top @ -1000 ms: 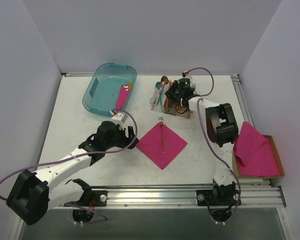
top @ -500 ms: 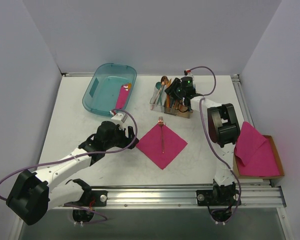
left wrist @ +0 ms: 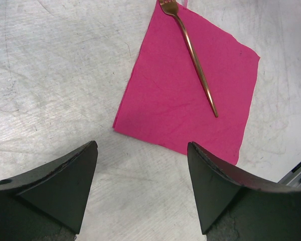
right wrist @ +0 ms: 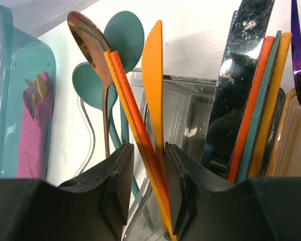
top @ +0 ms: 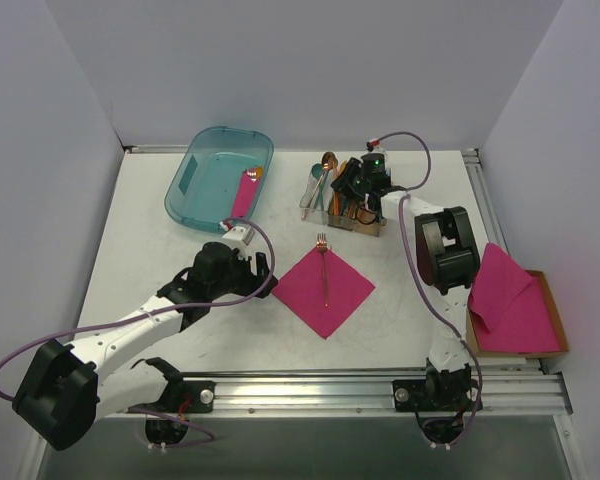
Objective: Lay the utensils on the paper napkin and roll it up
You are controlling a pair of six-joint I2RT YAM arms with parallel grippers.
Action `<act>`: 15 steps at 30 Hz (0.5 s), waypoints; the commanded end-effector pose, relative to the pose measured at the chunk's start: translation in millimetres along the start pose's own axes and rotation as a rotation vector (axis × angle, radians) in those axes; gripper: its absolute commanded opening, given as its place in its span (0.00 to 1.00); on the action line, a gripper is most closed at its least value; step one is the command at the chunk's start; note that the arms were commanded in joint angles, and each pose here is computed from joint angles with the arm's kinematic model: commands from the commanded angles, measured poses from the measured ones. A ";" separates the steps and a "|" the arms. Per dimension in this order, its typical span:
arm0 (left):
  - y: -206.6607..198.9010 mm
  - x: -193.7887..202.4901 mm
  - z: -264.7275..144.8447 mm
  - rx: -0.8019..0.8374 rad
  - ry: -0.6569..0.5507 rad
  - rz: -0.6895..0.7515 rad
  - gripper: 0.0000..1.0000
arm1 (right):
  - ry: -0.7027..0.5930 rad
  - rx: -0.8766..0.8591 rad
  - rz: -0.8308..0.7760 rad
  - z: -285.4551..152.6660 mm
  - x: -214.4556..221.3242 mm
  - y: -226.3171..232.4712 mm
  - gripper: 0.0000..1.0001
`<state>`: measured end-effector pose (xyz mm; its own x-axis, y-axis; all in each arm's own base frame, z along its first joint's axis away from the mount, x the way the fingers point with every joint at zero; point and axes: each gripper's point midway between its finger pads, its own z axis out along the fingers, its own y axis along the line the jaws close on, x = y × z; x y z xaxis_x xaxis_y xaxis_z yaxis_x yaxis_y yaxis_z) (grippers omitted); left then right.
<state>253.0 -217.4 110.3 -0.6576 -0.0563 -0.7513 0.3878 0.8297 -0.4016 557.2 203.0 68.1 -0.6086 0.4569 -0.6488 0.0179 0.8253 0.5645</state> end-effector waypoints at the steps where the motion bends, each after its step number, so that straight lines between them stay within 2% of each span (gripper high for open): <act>1: -3.9 -14.0 -0.5 0.017 -0.048 0.016 0.81 | -0.013 -0.019 -0.021 2.9 -10.0 8.0 0.31; 10: -4.0 -14.5 -1.6 0.017 -0.051 0.015 0.81 | 0.011 -0.051 -0.024 5.9 -2.3 11.1 0.31; 15: -3.9 -14.5 -1.1 0.016 -0.050 0.015 0.81 | 0.011 -0.078 -0.011 6.3 -0.5 14.9 0.19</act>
<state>253.0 -217.4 110.3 -0.6576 -0.0563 -0.7513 0.3878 0.8297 -0.4016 555.9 208.2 56.0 -0.6347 0.4434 -0.6330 0.0047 0.8212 0.5706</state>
